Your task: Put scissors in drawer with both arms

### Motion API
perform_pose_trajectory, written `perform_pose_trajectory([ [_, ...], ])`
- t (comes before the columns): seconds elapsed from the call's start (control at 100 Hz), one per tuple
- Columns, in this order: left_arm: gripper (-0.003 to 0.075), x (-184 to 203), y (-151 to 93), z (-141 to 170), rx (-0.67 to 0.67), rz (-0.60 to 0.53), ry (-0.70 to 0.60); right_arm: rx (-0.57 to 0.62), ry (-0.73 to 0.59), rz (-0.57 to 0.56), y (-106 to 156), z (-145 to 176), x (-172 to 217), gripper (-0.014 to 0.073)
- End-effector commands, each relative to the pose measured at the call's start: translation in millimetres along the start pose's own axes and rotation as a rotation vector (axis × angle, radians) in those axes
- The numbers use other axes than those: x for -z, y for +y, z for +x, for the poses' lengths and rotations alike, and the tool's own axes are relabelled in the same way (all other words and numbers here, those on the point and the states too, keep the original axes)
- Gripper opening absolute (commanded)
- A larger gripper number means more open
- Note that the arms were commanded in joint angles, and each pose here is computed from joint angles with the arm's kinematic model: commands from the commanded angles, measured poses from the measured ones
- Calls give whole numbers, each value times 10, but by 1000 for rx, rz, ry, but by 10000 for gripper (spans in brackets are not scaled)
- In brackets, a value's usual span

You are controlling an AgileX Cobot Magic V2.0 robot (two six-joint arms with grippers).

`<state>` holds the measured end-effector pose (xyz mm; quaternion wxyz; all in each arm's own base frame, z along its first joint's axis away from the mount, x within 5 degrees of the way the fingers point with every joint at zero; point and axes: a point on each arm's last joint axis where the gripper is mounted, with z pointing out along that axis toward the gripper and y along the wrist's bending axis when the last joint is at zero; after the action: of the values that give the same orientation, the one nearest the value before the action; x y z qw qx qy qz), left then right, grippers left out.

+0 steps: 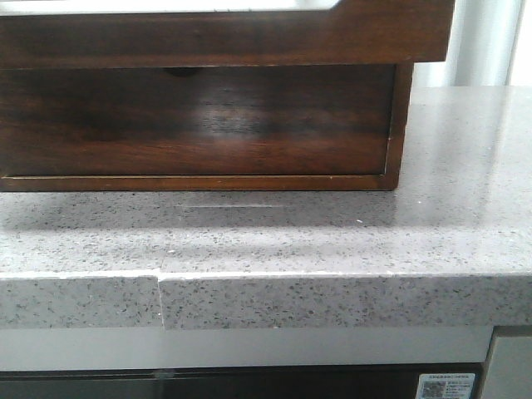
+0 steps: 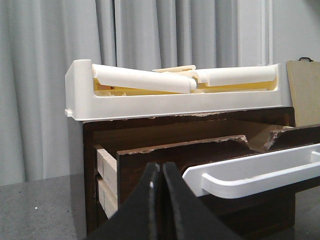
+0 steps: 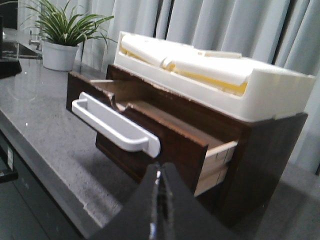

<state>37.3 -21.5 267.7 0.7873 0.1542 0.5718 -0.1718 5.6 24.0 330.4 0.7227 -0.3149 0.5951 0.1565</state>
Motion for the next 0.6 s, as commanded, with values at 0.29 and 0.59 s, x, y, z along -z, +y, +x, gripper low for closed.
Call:
perform_pose_trajectory([
  [0.29, -22, 0, -23, -119, 29, 33, -66, -28, 27, 37, 53, 401, -70, -49],
  [0.59, -22, 0, -23, -119, 29, 33, -66, -30, 41, 31, 63, 436, -79, -49],
])
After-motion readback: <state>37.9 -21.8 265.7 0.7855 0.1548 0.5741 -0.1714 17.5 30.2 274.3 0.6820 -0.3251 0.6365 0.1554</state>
